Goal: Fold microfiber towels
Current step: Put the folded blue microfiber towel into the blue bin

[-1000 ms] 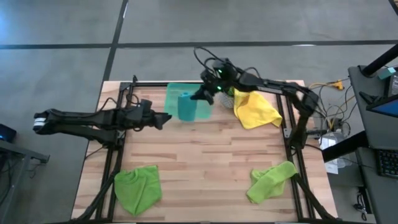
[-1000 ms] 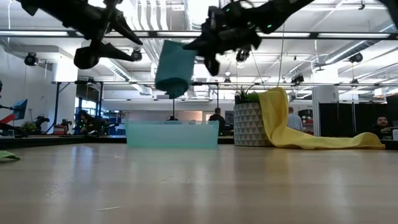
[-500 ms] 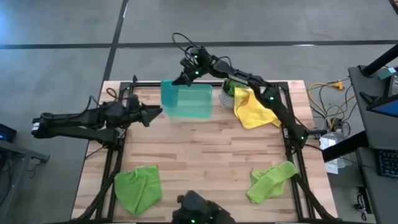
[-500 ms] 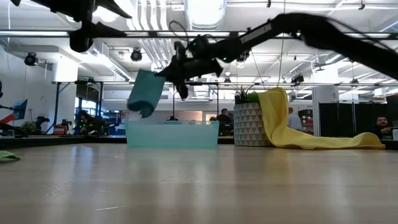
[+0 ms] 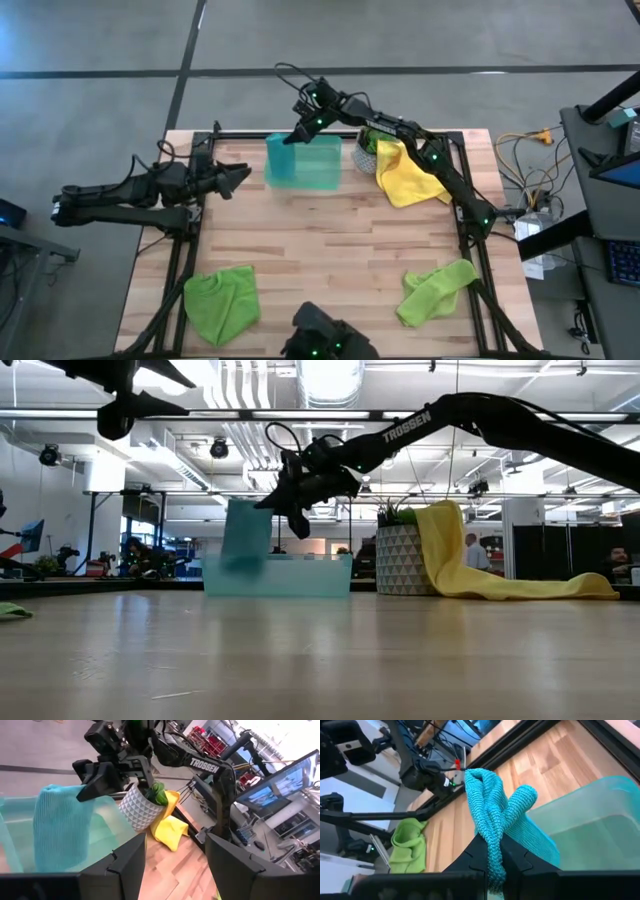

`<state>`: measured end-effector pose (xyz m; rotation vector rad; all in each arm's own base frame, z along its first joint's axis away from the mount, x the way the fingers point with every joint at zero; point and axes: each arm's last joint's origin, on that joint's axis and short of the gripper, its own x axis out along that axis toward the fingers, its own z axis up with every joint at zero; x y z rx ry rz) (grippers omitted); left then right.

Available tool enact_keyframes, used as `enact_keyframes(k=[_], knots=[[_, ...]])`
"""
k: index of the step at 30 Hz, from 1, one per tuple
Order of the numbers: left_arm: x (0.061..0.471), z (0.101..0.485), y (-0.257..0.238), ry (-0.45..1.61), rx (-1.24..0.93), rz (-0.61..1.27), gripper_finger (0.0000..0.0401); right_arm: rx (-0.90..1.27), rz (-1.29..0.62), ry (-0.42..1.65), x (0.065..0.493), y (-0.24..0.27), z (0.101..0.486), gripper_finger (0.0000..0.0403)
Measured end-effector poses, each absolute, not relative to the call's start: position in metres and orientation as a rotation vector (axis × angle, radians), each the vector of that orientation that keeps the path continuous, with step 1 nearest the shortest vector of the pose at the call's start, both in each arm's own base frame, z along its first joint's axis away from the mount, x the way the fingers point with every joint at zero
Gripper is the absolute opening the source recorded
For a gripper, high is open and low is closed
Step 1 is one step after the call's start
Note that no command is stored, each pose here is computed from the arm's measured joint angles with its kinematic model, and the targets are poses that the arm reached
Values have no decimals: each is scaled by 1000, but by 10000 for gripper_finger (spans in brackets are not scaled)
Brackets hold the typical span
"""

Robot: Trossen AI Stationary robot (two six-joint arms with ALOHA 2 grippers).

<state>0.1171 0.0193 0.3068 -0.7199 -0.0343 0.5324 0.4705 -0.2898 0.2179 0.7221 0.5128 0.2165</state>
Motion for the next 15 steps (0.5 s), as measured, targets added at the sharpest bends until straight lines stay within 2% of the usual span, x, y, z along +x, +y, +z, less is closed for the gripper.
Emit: enact_keyframes(k=[10,15], knots=[[123,304,20,-7,-723,542,187,700,212,539,477,-277,213,17],[126,303,20,4,-723,539,187,672,157,613,479,-270,198,17]])
